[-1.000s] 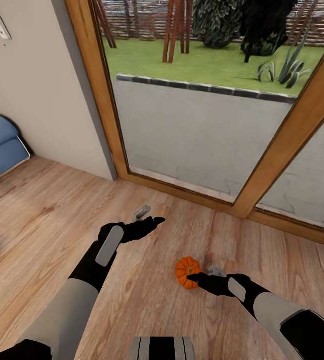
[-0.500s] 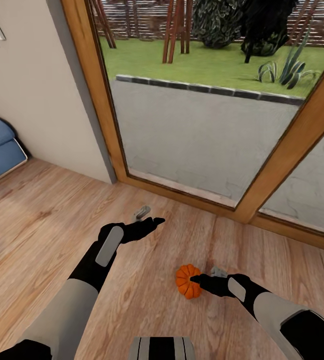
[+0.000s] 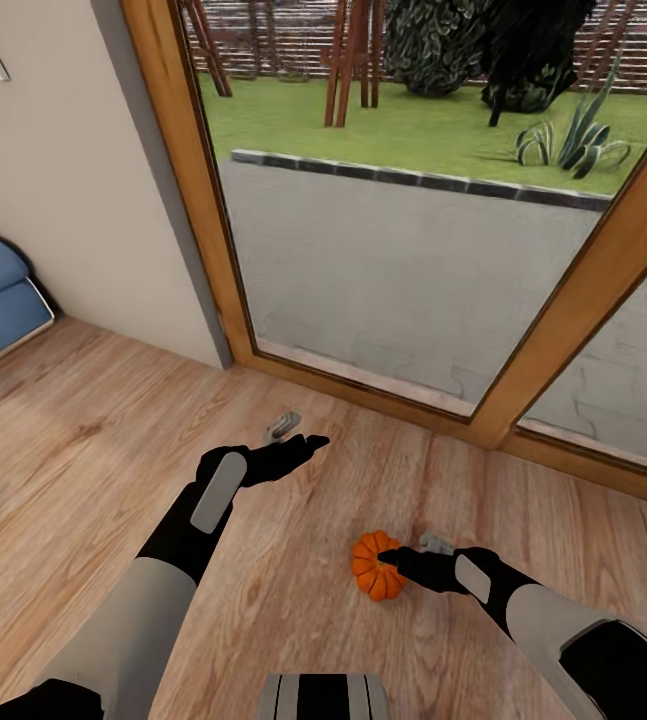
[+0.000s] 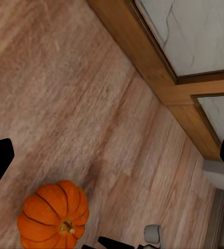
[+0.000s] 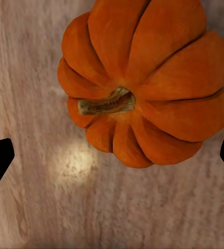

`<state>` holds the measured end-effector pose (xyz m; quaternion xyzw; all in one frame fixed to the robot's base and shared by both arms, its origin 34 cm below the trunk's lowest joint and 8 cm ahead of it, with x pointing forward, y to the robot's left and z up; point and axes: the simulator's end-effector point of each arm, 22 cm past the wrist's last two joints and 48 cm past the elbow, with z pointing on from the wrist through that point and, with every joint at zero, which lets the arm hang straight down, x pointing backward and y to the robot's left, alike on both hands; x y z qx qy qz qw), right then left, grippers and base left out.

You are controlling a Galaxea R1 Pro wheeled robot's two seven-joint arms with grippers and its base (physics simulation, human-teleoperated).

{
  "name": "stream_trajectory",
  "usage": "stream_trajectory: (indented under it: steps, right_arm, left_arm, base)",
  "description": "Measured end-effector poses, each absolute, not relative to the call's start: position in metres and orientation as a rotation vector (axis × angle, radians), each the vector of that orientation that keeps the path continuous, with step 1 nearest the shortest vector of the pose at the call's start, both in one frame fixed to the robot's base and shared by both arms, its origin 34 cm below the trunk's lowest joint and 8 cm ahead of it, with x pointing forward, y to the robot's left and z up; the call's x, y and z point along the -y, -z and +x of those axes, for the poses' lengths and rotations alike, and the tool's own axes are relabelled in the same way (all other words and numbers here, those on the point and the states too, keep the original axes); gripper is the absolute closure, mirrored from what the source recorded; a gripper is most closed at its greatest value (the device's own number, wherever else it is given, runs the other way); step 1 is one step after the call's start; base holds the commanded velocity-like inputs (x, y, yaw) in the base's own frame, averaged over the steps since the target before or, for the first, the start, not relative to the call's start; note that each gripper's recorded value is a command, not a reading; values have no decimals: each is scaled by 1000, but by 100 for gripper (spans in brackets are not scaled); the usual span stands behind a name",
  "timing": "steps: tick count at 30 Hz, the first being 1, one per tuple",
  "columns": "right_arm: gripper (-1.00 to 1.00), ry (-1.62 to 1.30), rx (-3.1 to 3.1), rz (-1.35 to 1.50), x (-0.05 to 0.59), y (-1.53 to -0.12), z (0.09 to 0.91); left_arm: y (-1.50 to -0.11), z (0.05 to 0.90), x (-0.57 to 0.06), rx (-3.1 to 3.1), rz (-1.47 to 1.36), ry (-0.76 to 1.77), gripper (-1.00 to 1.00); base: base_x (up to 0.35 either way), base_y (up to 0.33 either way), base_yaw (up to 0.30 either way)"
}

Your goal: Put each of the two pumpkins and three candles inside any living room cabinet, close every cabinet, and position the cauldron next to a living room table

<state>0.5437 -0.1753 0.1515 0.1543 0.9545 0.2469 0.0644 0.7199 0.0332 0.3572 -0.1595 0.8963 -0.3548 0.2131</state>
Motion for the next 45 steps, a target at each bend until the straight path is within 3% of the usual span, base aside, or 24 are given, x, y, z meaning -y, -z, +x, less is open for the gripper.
stream_trajectory:
  steps: [8, 45]
  right_arm:
    - [-100, -744, -2883, 464, 176, -151, 543]
    - [-100, -728, -2993, 526, 177, -97, 500]
  left_arm:
    - [-357, 720, -33, -2487, -443, 985, -100]
    - [-283, 700, -33, -2587, -512, 989, -100]
  base:
    - [164, 0, 0]
    - [2, 0, 0]
